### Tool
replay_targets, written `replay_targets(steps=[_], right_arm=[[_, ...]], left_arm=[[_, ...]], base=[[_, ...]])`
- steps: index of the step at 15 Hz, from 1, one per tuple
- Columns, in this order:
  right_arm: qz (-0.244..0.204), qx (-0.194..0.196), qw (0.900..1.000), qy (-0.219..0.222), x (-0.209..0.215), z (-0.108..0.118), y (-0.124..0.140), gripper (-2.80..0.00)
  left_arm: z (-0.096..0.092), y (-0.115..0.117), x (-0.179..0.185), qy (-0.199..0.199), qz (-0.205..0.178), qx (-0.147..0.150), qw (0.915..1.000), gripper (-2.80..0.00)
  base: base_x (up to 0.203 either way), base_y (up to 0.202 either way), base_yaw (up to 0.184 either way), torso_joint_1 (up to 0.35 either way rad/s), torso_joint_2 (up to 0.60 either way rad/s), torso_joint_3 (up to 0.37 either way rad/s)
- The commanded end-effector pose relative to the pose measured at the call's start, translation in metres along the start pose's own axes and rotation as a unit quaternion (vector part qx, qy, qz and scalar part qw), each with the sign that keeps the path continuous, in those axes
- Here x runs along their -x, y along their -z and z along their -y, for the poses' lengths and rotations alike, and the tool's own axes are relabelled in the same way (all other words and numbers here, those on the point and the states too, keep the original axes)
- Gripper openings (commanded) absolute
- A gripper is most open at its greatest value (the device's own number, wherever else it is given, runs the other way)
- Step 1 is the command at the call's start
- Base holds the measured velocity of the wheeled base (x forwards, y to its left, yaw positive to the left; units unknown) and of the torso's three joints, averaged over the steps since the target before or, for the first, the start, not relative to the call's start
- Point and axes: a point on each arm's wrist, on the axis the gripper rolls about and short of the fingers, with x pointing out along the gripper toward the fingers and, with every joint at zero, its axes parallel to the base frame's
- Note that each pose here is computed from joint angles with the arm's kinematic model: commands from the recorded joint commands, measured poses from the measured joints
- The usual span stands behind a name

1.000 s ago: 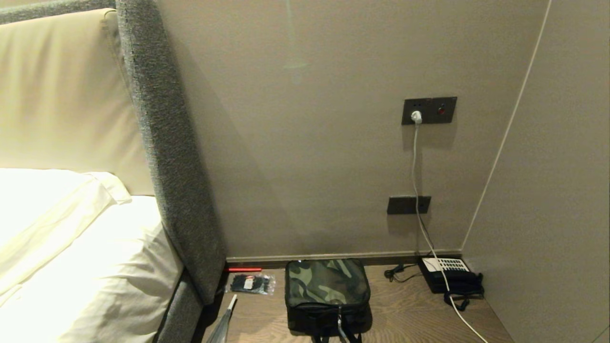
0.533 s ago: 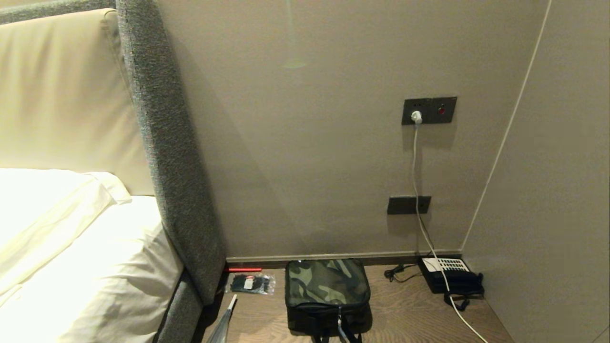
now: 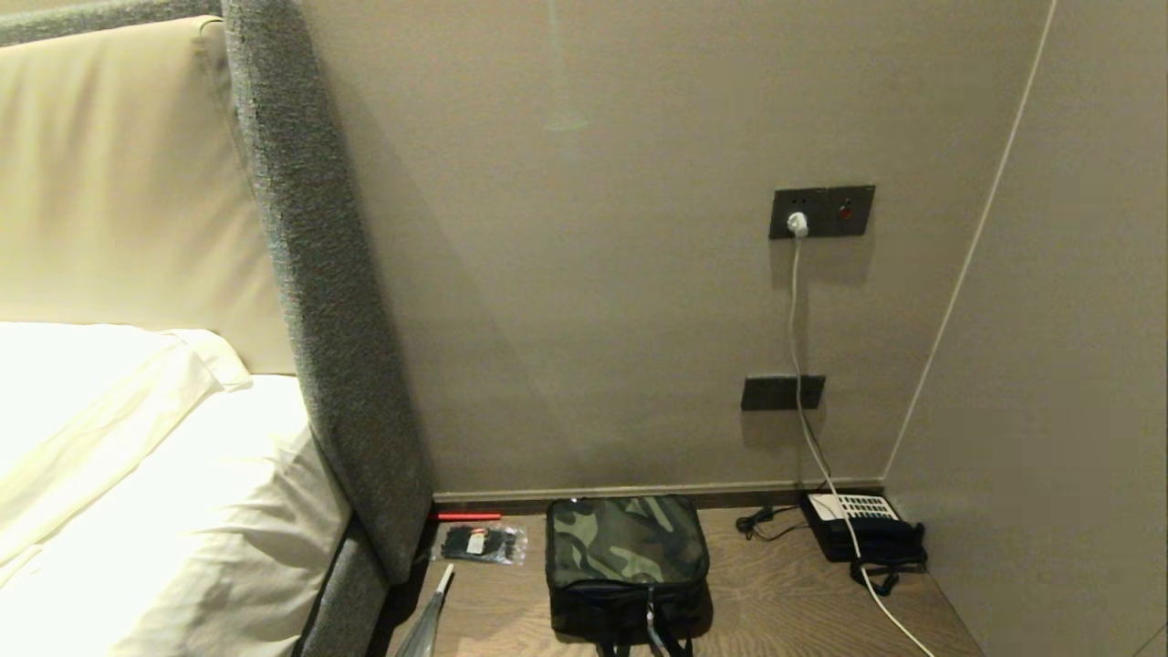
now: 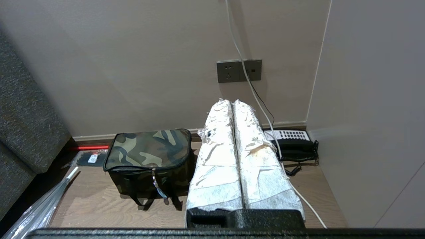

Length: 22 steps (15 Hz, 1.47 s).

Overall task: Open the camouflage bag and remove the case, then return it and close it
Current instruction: Open the top of the storage box

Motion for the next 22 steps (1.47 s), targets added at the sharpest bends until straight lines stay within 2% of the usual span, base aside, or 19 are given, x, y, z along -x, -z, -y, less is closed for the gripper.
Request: replay_targets(steps=[1,22], right_arm=[[-0.006,0.000,1.000,0.000,-0.0008,0.0002,0.0034,-2.80],[-0.006,0.000,1.000,0.000,-0.0008,0.0002,0.0034,-2.80]], left_arm=[[0.0000,0.0001,0.0001,-0.001,0.001,0.000,1.0000,-2.80],[0.0000,0.0001,0.0001,-0.001,0.001,0.000,1.0000,-2.80]], base=[[0.000,0.000,0.000,0.000,0.00,0.000],[0.000,0.000,0.000,0.000,0.00,0.000]])
